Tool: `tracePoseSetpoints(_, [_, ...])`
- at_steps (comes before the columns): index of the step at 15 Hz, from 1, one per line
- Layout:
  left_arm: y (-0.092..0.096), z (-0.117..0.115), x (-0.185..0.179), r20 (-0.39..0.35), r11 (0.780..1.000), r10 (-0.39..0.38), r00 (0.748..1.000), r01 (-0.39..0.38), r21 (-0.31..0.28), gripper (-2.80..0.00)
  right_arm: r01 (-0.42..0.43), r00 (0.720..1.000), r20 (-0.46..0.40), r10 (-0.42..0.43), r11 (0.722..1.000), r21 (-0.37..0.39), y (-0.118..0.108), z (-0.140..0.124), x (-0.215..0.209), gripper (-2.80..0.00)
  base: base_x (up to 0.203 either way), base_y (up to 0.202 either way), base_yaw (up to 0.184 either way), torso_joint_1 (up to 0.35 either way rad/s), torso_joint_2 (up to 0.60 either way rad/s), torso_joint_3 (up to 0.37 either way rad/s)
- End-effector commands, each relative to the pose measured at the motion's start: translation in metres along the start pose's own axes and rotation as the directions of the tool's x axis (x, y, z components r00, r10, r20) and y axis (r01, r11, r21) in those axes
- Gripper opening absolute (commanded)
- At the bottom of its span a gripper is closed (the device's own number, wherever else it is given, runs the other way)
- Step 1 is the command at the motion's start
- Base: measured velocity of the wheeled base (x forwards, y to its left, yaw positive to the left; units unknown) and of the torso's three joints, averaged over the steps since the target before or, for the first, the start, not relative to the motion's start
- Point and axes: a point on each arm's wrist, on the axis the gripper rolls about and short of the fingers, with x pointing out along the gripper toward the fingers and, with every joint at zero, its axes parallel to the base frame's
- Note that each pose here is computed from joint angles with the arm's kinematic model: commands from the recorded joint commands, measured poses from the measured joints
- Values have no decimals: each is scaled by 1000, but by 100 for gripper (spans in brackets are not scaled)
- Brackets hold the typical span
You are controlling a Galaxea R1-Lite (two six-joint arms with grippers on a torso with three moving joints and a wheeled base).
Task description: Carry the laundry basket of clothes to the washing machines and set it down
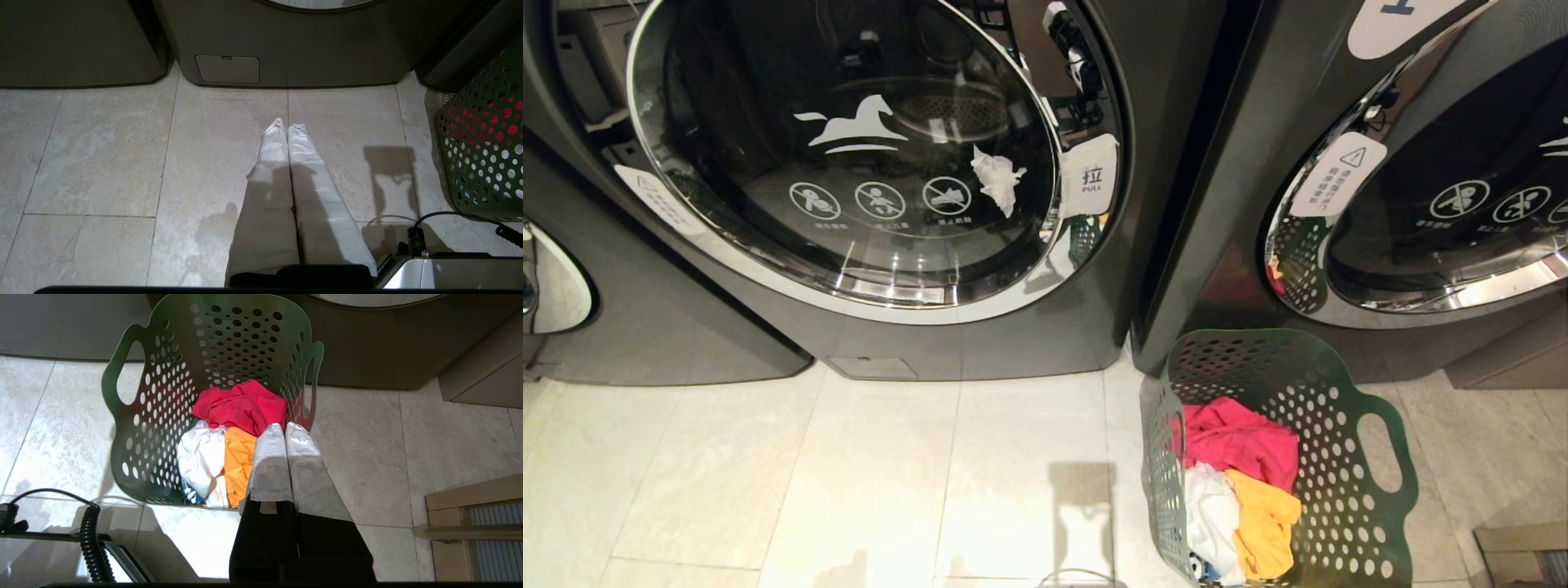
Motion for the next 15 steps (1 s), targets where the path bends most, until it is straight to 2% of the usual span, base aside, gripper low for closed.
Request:
tracePoseSetpoints(1, [0,0,0,-1,1000,0,1000,0,0,-280,0,1000,-1,0,1000,-1,0,0,0,-280,0,0,0,0,0,0])
tracePoseSetpoints(15, [0,0,0,-1,1000,0,1000,0,0,-280,0,1000,-1,0,1000,-1,0,0,0,-280,0,0,0,0,0,0])
